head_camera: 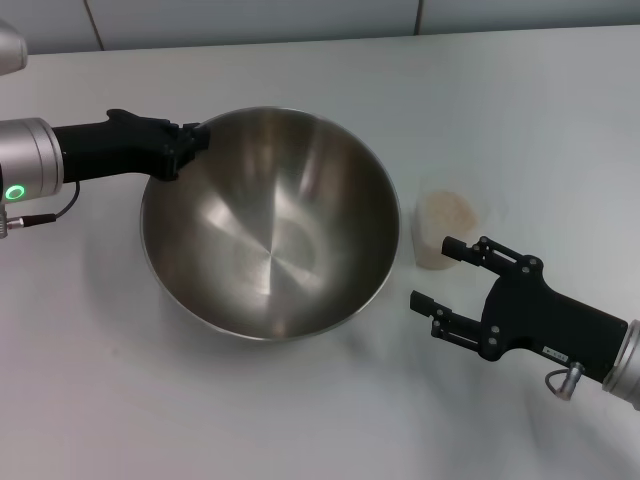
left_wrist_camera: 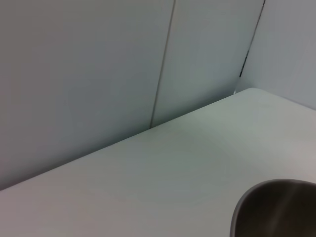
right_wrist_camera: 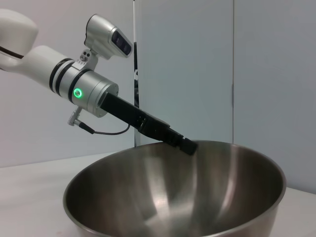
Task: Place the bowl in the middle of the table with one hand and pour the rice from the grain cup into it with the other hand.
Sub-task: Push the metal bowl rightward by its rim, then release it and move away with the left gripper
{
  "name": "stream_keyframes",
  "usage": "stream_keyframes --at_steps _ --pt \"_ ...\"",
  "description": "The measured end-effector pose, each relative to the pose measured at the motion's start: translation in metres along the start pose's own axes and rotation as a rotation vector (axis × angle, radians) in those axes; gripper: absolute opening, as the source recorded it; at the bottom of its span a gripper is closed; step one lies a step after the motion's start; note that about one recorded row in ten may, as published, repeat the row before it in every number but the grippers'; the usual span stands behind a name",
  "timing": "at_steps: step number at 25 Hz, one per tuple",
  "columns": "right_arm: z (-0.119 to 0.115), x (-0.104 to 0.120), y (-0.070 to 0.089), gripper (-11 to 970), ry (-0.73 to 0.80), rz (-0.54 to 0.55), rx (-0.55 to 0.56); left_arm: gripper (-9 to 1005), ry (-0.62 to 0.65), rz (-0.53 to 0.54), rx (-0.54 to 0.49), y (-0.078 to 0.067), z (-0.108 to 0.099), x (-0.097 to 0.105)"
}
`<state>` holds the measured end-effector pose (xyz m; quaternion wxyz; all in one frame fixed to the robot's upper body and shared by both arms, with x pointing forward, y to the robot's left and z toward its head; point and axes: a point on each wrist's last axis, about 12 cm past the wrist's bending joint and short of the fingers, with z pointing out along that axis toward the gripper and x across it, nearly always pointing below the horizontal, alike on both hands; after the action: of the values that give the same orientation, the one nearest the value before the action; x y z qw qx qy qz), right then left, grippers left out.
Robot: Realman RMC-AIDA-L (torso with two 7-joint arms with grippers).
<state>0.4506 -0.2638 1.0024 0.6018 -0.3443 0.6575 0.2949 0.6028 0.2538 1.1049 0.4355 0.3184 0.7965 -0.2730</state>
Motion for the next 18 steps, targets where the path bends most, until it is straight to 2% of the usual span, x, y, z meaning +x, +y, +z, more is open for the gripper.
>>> stream_keyframes --at_steps 18 --pt "0.0003 -0.0002 -0.0001 738 -0.001 -0.001 -0.001 117 0.003 0.008 -0.011 0.0012 0.0001 0.0023"
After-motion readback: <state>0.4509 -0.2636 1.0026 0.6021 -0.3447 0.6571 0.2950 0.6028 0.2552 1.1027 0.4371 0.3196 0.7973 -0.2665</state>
